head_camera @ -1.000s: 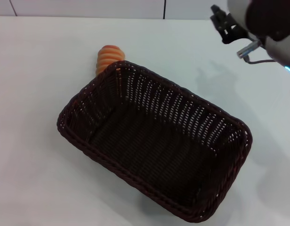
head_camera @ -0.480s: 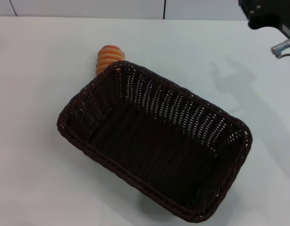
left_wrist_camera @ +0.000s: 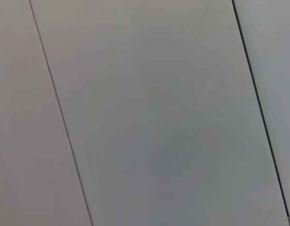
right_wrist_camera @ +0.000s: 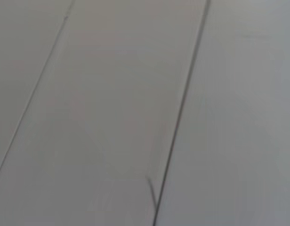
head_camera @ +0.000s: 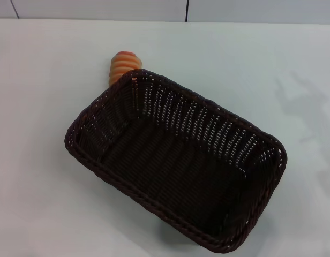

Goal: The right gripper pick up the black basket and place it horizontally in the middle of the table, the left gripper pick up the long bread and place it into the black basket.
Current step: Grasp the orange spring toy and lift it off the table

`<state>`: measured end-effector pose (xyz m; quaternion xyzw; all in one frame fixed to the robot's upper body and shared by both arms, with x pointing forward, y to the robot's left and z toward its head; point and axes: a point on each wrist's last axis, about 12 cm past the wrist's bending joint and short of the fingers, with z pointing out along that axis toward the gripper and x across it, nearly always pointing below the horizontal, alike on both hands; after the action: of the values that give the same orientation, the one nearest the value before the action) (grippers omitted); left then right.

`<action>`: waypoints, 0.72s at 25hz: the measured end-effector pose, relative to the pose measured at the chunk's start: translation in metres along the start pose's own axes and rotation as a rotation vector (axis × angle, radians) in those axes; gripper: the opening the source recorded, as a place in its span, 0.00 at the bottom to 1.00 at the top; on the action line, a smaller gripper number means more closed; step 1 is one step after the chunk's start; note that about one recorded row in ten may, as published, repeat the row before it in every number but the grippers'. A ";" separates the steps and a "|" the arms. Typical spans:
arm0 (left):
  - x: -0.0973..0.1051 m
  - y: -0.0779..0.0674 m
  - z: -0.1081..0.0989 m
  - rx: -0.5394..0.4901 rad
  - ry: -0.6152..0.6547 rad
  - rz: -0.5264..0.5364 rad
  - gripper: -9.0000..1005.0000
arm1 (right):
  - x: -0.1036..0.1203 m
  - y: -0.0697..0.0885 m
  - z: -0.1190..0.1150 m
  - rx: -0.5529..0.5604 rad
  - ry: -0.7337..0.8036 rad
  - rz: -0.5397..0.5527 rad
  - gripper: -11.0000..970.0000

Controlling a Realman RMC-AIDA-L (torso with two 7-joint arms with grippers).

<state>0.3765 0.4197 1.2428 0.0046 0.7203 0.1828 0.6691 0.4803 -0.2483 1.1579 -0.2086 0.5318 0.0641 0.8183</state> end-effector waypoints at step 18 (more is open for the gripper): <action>0.001 -0.013 0.001 0.036 0.005 -0.027 0.77 | -0.021 -0.036 -0.012 0.207 0.314 -0.093 0.41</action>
<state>0.3800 0.4085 1.2380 0.0067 0.7250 0.1607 0.6697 0.4727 -0.2836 1.1823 -0.1551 0.6464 -0.0624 0.7445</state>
